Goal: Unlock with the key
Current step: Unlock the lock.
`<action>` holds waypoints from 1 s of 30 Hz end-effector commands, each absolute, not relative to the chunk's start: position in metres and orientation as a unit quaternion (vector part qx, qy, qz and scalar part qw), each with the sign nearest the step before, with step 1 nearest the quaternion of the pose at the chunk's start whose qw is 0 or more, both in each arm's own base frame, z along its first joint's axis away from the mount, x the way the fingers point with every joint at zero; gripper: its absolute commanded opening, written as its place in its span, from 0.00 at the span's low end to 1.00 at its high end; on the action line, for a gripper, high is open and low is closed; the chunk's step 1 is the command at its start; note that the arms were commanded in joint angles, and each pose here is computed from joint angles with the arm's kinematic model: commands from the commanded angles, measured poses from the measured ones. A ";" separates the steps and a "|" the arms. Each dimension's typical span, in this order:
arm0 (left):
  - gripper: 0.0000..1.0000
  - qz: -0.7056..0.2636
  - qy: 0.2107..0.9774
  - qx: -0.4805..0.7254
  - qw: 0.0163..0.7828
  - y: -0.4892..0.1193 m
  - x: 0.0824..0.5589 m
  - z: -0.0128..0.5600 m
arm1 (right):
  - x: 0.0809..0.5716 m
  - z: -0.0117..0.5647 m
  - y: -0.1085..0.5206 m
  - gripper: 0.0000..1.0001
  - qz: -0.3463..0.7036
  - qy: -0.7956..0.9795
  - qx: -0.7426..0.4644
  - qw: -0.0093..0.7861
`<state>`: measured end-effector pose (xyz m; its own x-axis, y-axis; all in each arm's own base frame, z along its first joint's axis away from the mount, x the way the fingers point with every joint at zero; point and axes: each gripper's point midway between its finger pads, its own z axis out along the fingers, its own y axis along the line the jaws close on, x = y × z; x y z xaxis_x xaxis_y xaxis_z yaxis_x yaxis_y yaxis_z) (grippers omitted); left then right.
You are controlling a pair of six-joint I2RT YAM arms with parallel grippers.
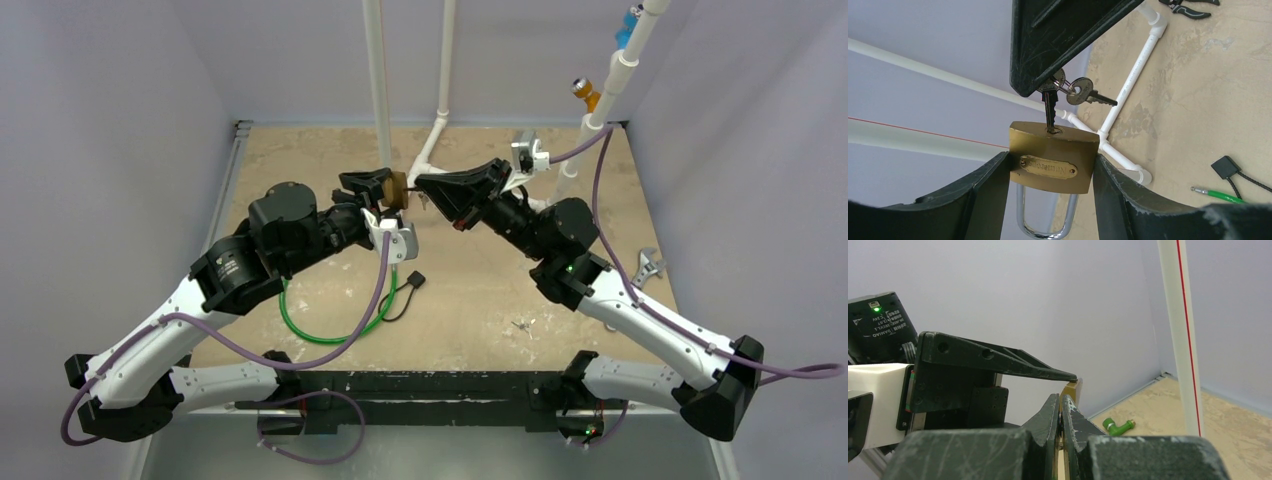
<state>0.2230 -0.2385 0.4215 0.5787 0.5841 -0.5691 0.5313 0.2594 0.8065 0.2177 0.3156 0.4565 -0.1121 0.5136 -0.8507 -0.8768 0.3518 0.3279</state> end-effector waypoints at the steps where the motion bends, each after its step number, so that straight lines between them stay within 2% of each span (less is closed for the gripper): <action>1: 0.00 0.017 0.402 0.551 0.731 -0.233 0.214 0.490 | 0.215 0.455 0.324 0.00 0.532 0.515 -0.193 0.644; 30: 0.00 -0.013 0.383 0.593 0.708 -0.238 0.198 0.479 | 0.205 0.444 0.307 0.00 0.510 0.519 -0.206 0.654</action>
<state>0.2113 -0.2417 0.4126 0.5986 0.5664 -0.5665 0.5725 0.1922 0.7970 0.2087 0.3097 0.4473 -0.0782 0.4766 -0.8756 -0.8778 0.3835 0.2871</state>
